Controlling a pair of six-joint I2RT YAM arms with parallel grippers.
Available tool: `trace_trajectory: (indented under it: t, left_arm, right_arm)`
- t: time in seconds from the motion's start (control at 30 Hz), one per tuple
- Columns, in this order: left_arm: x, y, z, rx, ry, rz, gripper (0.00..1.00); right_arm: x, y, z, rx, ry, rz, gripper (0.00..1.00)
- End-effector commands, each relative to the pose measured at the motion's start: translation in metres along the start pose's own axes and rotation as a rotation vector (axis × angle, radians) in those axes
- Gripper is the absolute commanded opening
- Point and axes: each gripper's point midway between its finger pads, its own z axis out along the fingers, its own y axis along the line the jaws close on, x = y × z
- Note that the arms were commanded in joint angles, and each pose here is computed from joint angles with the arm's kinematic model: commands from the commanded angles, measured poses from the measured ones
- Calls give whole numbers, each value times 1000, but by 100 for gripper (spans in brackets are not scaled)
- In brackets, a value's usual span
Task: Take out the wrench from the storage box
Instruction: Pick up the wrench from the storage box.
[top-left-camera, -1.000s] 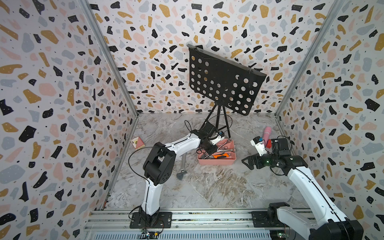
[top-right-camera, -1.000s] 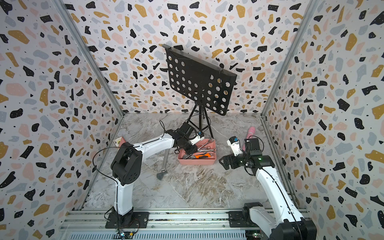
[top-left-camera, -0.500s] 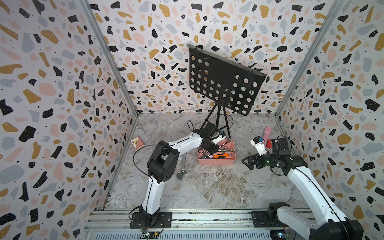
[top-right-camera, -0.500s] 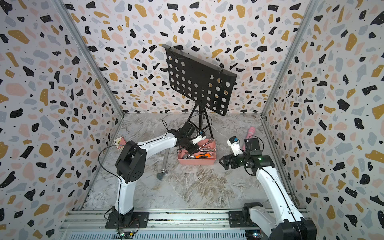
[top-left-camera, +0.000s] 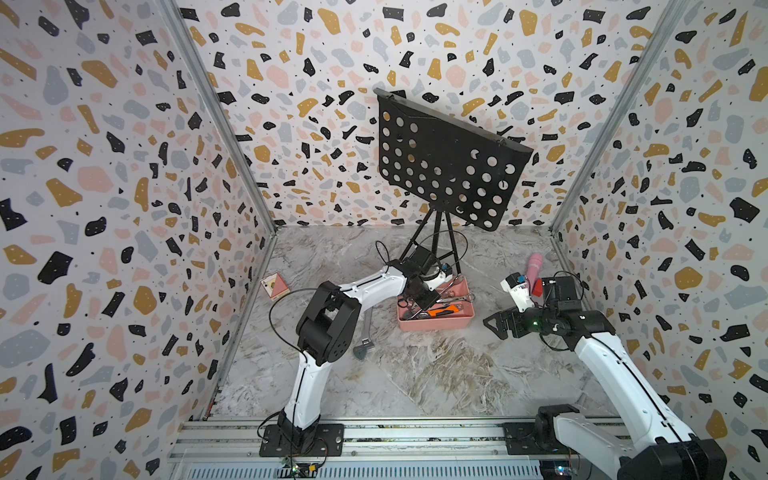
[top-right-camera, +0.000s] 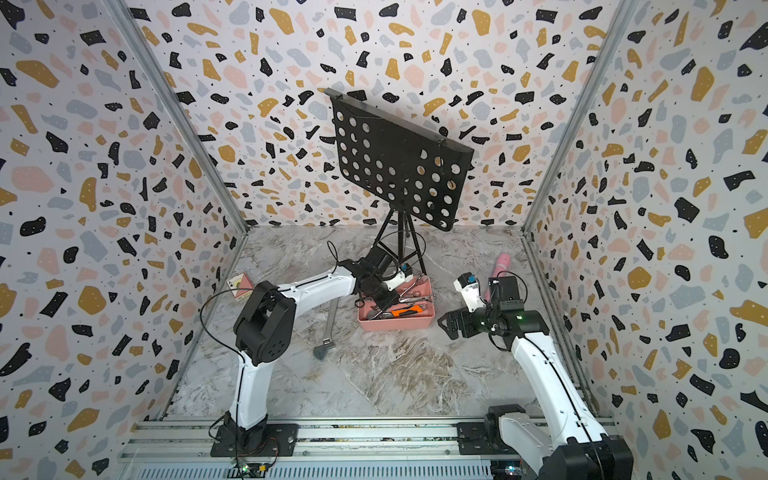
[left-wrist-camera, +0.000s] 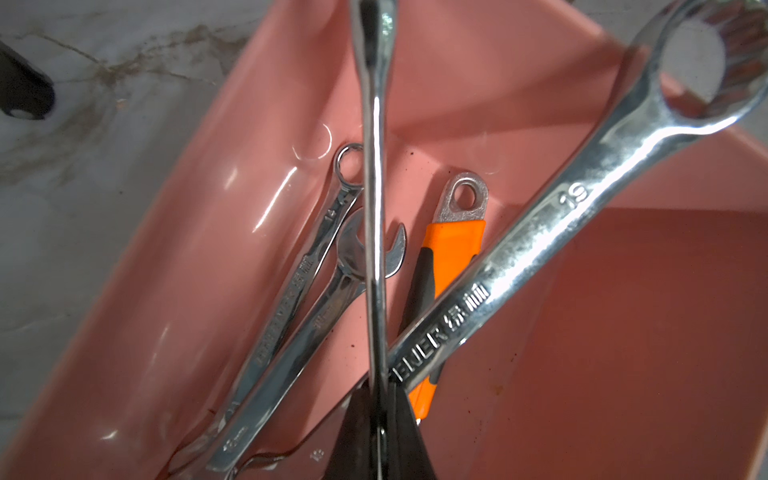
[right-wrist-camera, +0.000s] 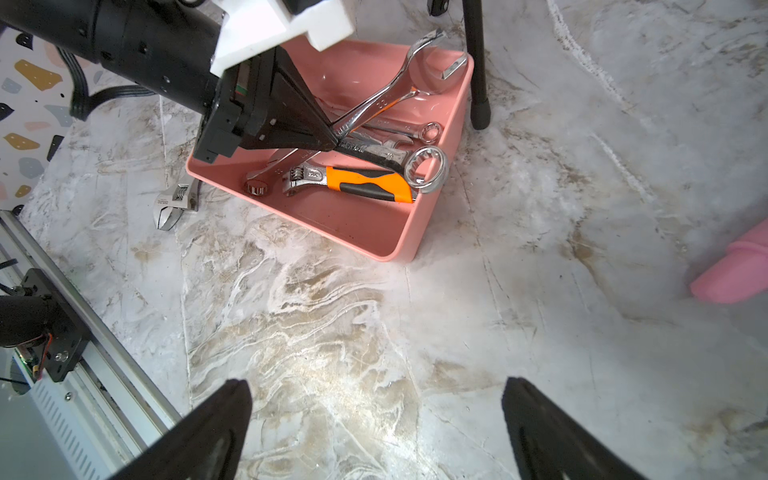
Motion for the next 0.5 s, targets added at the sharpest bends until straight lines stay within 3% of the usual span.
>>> trace_trajectory:
  t: [0.0,0.3,0.47]
  left_arm:
    - [-17,1,-26,-37,-48,13,0]
    - [-40,-9,-83,-70,-157,44,0]
    - [-27,-15,-116,-110,-170,12,0]
  right_arm:
    - [-10,4,-5,-4,-20,-7,100]
    - [-14,2,-8,10,-33,1,100]
    - [-16,3,-8,6,-40,3,100]
